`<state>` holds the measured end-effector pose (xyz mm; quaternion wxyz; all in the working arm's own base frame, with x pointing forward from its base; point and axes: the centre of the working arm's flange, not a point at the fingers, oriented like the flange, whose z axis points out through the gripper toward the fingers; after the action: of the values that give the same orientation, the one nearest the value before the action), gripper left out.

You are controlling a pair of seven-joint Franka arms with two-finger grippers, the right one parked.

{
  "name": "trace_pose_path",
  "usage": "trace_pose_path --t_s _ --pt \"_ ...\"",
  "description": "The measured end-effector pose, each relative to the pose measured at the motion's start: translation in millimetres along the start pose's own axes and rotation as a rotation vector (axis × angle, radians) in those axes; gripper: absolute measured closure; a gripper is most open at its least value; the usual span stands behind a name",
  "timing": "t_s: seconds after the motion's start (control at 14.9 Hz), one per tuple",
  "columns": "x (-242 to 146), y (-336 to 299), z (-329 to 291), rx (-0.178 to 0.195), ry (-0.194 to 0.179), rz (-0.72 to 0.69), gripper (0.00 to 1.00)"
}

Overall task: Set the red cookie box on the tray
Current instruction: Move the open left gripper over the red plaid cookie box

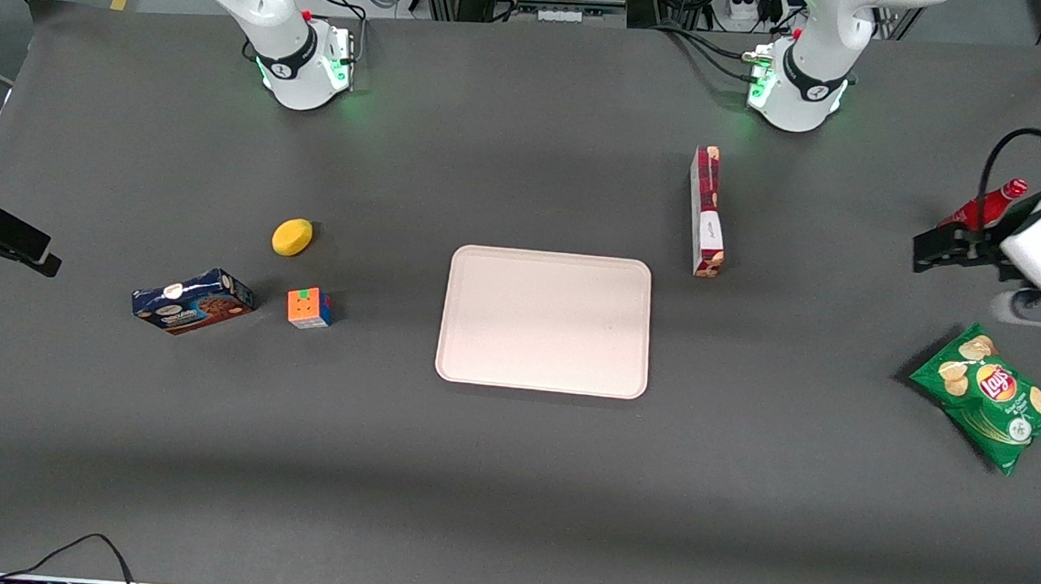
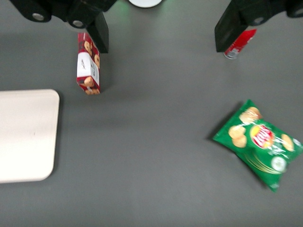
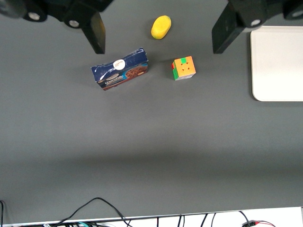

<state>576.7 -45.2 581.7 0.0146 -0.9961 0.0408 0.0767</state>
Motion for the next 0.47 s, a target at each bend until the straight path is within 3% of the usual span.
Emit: trace_pose_path --t_s 0.2,0.47 --pt "10 22 49 -0.012 -0.095 0.040 0.00" --pt "15 38 115 -0.061 -0.155 0.053 0.00"
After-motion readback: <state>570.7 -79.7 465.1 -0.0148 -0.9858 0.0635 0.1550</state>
